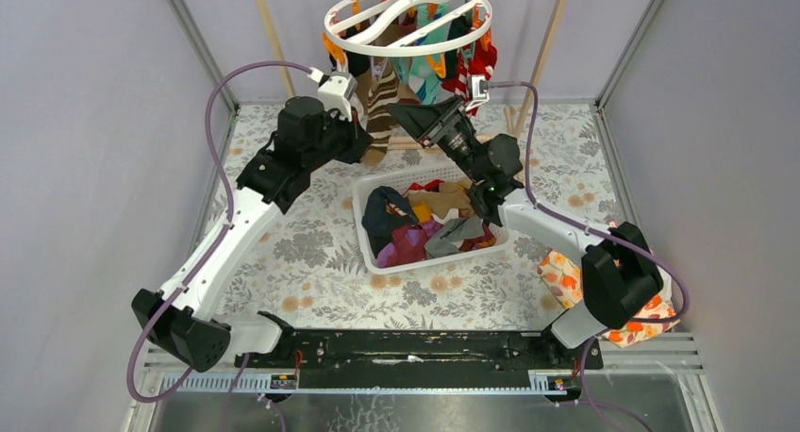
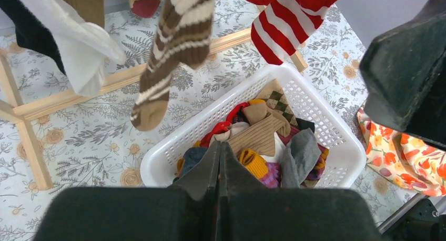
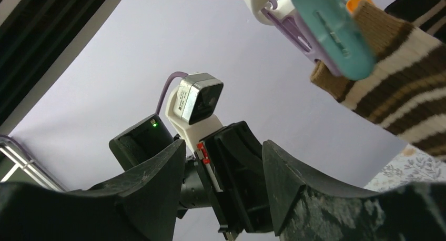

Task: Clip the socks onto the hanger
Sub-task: Open the clamp at the hanger.

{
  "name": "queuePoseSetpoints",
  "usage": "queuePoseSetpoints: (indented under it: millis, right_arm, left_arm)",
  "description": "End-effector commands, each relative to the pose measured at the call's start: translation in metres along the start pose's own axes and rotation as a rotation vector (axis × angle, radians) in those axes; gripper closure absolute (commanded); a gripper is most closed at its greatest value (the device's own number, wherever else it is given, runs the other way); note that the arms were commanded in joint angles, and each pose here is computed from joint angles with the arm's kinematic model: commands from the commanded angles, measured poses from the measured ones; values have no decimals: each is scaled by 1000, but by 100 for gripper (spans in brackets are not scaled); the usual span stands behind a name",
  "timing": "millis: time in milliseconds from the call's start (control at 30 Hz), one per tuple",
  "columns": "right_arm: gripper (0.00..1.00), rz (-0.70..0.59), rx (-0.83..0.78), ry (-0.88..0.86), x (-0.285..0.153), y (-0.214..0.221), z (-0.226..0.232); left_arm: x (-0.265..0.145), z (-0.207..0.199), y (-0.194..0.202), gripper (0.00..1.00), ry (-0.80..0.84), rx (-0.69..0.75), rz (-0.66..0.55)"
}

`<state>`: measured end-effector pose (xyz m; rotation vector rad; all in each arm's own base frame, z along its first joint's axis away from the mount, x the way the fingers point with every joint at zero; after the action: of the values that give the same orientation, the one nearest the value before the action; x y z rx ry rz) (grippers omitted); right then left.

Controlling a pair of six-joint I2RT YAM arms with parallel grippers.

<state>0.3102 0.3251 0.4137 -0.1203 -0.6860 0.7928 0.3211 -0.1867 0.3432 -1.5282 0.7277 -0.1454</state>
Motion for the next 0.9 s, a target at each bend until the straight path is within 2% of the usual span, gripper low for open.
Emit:
queuePoseSetpoints:
  millis: [0,167,333,667,867]
  right_arm:
    - [37,-86,-91,-31,-16,-21,21]
    - [37,-107,-167,49,-34,-33,9]
    - [37,-94,-355,125,-32,-48,2]
    - [34,-121,-652,57,-5,-63,12]
    - [37,-161,-809,52,8,-58,11]
  left_arm:
    - [-10,3,-9,100,-29,53,-63]
    - [-6,3,-5,100,-19,68,-40]
    - [-1,1,-8,100,-3,66,-25]
    - [-3,-3,-13,98,15,59,-28]
    - [-8,-5,-17,98,30,60,-25]
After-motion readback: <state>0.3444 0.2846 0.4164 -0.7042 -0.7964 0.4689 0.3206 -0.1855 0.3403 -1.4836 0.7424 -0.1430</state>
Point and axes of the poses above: each gripper's point midway between its finger pads, its own x axis out along the fingers, its own z axis along the line the jaws close on, y = z × x, the point moved 4 cm from there along -x, back along the fingers, and after that the axes turned 8 degrees about x, right-handed, at the moved point
